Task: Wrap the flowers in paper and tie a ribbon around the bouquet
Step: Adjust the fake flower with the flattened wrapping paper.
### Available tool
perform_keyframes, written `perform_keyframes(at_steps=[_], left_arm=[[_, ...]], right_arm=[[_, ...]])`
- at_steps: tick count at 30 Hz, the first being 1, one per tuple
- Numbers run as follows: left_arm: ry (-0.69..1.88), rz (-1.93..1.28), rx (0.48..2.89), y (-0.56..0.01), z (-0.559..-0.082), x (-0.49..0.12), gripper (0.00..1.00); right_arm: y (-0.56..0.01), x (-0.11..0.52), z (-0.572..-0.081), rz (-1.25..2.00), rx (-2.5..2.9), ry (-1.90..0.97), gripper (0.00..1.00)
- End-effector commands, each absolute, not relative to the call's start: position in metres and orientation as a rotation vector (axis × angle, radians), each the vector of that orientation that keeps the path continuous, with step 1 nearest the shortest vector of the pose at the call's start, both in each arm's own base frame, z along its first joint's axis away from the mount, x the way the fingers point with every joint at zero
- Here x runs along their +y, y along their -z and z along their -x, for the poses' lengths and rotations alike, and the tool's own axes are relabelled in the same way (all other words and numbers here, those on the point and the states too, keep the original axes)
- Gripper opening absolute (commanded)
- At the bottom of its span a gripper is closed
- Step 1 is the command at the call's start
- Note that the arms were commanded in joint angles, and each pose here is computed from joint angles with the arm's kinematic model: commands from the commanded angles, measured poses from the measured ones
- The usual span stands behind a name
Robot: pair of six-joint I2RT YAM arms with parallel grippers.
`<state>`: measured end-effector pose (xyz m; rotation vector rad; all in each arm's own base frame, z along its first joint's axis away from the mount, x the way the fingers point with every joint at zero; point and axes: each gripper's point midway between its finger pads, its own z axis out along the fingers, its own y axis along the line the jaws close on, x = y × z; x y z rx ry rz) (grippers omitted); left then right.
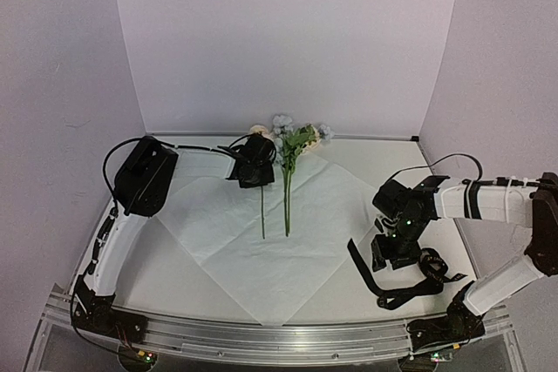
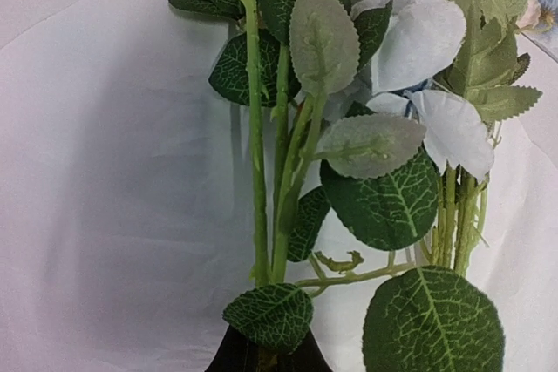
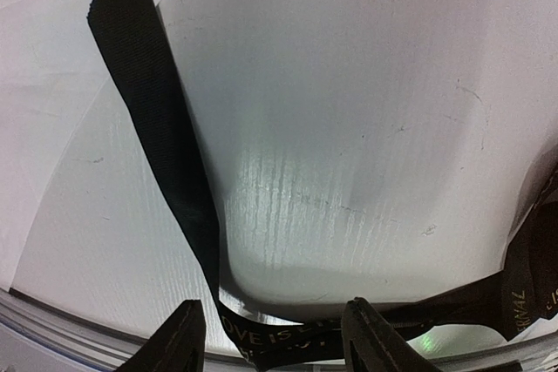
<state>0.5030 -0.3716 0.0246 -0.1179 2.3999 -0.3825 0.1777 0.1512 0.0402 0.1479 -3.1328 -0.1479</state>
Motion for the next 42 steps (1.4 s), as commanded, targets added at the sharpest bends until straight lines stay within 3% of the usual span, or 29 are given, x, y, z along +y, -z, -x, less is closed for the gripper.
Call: perform_keyframes(at_steps=[1,9,19,32,42], left_arm=[[0.52,0.132,2.259,-0.099,-0.506,-0.386,0.0],[0.672,0.137,2.24,-0.115,-0.508,-0.407,0.0],[0.736,0.132,2.299,-0.079,-0.509,-0.42,0.01],[0.74,0.118,2.281,-0.077,-0.514,-0.41,0.27],[0.722,0.095,2.239,-0.107,-0.508,-0.397,0.39]], right_arm=[[-0.044,0.152,-0.177,-0.151,-3.144,0.152,0.55],[-0.044,0.149,-0.174,-0.155,-3.144,0.141,0.55],[-0.043,0.147,-0.171,-0.157,-3.135,0.144,0.56],[-0.05,0.152,-0.17,-0.194,-3.133,0.167,0.57],[-0.068,0.161,-0.174,-0.393,-3.141,0.159,0.63]])
